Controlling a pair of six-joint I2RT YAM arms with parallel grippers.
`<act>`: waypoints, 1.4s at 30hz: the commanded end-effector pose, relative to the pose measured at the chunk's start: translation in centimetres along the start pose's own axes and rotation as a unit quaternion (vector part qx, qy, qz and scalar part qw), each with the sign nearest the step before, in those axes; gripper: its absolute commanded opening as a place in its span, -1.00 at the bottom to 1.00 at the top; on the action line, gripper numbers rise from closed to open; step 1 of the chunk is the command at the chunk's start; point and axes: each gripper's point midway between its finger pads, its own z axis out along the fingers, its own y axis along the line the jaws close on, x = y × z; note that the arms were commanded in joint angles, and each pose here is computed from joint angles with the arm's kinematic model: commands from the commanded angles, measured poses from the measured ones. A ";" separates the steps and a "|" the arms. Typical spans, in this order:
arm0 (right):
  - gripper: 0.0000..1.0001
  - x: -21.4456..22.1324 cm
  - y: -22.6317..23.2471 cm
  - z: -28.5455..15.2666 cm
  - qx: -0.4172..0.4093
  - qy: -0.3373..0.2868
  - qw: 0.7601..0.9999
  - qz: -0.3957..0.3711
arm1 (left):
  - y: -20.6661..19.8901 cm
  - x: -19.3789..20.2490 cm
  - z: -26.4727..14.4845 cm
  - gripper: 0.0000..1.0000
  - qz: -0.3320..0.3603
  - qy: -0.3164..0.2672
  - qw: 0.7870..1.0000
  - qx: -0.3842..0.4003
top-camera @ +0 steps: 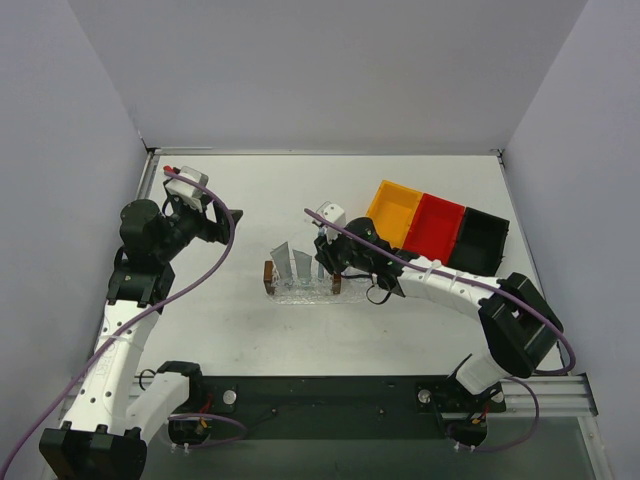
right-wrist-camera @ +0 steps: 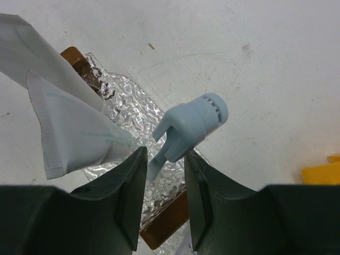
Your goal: Prepare toiletry sets of a toothbrush and toothpaste on the tray
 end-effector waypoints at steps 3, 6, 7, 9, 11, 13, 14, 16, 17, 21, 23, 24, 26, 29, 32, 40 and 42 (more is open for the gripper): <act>-0.40 -4.2 0.2 -1.1 -0.004 -0.052 0.999 0.000 | 0.0 -1.3 -0.1 0.74 0.012 -0.026 1.000 0.003; -0.40 -4.4 0.4 -1.2 -0.007 -0.055 0.998 0.000 | 0.0 -1.4 -0.2 0.74 0.013 -0.027 1.000 0.002; -0.40 -4.5 0.4 -1.3 -0.008 -0.056 0.998 0.001 | 0.0 -1.4 -0.2 0.74 0.013 -0.027 1.000 0.002; -0.40 -4.7 0.5 -1.4 -0.009 -0.057 0.998 0.002 | 0.0 -1.3 -0.1 0.74 0.013 -0.025 1.000 0.003; -0.40 -4.8 0.6 -1.5 -0.012 -0.059 0.998 0.003 | 0.0 -1.3 -0.1 0.74 0.014 -0.026 1.000 0.003; -0.40 -5.0 0.7 -1.6 -0.014 -0.060 0.998 0.003 | 0.1 -1.3 -0.1 0.74 0.013 -0.025 1.000 0.001; -0.40 -5.0 0.6 -1.6 -0.013 -0.060 0.998 0.005 | 0.0 -1.2 0.0 0.74 0.013 -0.024 1.000 0.003; -0.40 -5.2 0.7 -1.7 -0.015 -0.063 0.998 0.004 | 0.1 -1.2 0.0 0.73 0.013 -0.023 1.000 0.002; -0.40 -5.4 0.6 -1.8 -0.014 -0.065 0.998 0.005 | 0.1 -1.3 0.0 0.74 0.012 -0.024 1.000 0.002; -0.40 -5.8 0.7 -2.1 -0.016 -0.069 0.997 0.006 | 0.1 -1.2 0.0 0.74 0.013 -0.023 1.000 0.002; -0.40 -6.0 0.9 -2.2 -0.019 -0.070 0.997 0.006 | 0.0 -1.2 0.0 0.74 0.012 -0.023 1.000 0.004; -0.40 -6.1 0.8 -2.2 -0.018 -0.070 0.997 0.006 | 0.0 -1.2 0.0 0.74 0.012 -0.023 1.000 0.004; -0.40 -6.2 0.9 -2.3 -0.019 -0.073 0.997 0.007 | 0.1 -1.3 0.0 0.73 0.012 -0.023 1.000 0.003; -0.40 -6.4 0.9 -2.4 -0.020 -0.074 0.997 0.007 | 0.1 -1.3 0.0 0.74 0.012 -0.023 1.000 0.002; -0.40 -6.7 0.8 -2.7 -0.019 -0.078 0.997 0.006 | 0.1 -1.3 0.0 0.74 0.012 -0.023 1.000 0.002; -0.40 -7.8 0.9 -3.8 -0.019 -0.092 0.996 0.006 | 0.1 -1.2 0.0 0.74 0.012 -0.023 1.000 0.002; -0.40 -8.1 0.7 -4.1 -0.017 -0.096 0.995 0.004 | 0.1 -1.2 0.0 0.74 0.012 -0.023 1.000 0.001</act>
